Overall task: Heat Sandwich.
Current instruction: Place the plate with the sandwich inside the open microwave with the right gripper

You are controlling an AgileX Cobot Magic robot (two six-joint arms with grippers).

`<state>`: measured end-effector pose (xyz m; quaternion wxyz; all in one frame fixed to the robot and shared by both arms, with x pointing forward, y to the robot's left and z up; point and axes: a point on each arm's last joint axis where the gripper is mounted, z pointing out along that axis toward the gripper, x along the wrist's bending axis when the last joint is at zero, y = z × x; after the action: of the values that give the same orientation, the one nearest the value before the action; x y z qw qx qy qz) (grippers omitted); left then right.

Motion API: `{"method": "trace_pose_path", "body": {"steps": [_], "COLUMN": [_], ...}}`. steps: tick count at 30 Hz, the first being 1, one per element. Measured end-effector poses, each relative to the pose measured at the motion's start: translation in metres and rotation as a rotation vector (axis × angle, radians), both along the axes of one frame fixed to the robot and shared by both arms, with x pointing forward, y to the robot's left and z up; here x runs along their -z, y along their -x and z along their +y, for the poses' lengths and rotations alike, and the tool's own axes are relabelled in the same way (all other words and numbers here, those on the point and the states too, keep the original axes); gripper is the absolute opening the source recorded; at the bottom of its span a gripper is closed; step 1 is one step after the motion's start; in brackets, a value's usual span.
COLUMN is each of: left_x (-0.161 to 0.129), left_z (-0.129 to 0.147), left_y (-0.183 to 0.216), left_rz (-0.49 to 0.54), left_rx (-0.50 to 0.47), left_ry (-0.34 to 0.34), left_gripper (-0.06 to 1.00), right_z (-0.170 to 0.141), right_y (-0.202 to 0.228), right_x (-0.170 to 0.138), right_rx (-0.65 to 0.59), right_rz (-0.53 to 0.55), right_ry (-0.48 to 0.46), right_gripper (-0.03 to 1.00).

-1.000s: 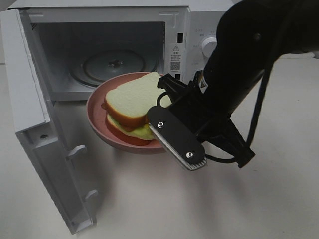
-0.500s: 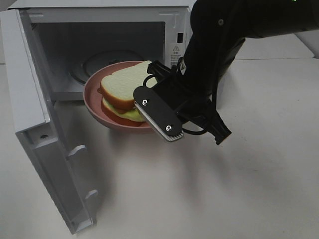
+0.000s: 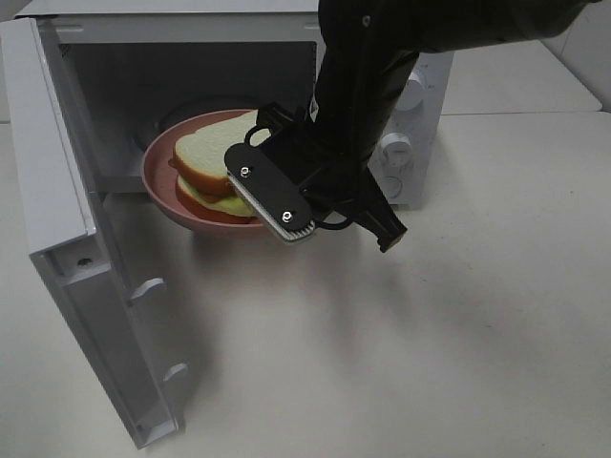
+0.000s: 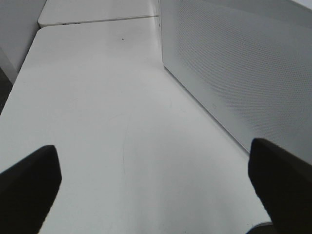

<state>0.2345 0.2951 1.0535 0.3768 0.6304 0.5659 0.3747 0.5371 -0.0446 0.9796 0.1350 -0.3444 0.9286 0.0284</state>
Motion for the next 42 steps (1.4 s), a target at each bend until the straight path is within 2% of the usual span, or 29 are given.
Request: {"method": "trace_pose_path", "body": {"steps": [8, 16, 42], "left_x": [0.0, 0.0, 0.0], "left_z": [0.0, 0.0, 0.0], "left_y": [0.0, 0.0, 0.0], "left_rz": [0.0, 0.0, 0.0], "left_rx": [0.0, 0.0, 0.0], "left_ry": [0.0, 0.0, 0.0], "left_gripper": [0.99, 0.99, 0.99], "right_z": [0.013, 0.02, 0.052], "right_y": [-0.009, -0.018, -0.057], "right_x": [0.001, 0.006, 0.01], "right_rx": [0.019, 0.023, 0.084], "right_rz": [0.034, 0.052, -0.005], "right_ry": [-0.034, -0.02, -0.066], "right_gripper": [0.03, 0.03, 0.03]}}
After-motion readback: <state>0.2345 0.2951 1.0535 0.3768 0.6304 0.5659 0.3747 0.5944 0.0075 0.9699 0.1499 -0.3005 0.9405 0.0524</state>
